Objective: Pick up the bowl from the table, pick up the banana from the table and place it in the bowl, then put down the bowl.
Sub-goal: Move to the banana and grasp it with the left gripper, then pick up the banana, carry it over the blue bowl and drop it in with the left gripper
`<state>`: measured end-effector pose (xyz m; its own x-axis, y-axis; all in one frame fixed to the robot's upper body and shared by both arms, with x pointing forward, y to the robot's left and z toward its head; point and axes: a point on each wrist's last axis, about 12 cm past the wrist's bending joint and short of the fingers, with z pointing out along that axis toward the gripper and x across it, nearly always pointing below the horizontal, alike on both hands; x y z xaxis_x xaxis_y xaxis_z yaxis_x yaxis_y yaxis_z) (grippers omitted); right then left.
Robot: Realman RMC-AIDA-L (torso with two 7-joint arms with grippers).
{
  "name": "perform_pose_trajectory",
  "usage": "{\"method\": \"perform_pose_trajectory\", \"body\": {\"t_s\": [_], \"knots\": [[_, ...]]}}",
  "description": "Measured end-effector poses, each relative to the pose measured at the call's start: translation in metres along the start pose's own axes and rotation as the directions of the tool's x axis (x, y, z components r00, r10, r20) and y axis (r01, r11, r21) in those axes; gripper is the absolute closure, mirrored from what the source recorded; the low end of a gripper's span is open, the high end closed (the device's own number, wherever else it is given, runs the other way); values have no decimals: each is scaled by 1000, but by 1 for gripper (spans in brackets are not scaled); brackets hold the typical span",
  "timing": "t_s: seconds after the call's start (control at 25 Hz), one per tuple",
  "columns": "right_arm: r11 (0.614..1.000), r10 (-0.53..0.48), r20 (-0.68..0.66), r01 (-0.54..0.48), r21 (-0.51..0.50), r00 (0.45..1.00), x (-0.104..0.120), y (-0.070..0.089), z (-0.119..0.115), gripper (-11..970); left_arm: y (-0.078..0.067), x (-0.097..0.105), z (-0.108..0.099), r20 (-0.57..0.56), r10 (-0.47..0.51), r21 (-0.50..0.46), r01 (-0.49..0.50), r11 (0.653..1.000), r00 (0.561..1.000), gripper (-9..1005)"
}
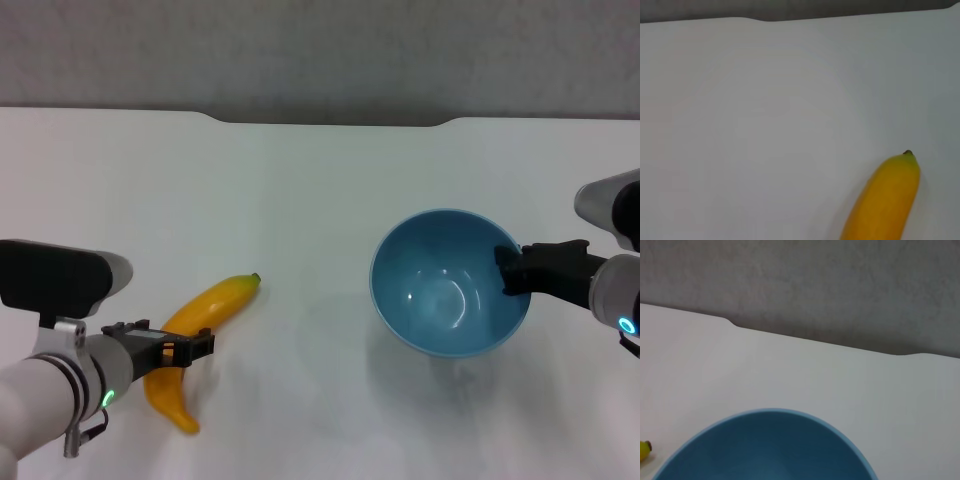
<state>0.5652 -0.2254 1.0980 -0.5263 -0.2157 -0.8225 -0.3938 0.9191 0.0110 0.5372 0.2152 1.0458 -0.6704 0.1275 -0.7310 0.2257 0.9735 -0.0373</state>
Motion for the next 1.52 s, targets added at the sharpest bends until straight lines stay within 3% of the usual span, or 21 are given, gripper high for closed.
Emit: {"method": "perform_pose_trajectory", "body": {"t_s": [1.16, 1.52], "knots": [[1000, -12, 11, 12, -10, 1000, -1, 4, -3, 921, 20, 17, 13, -18, -42, -45, 41, 998, 999, 279], [1000, -7, 10, 8, -6, 1000, 0, 3, -4, 920, 20, 12, 8, 16, -93, -27, 93, 995, 996, 436]]}}
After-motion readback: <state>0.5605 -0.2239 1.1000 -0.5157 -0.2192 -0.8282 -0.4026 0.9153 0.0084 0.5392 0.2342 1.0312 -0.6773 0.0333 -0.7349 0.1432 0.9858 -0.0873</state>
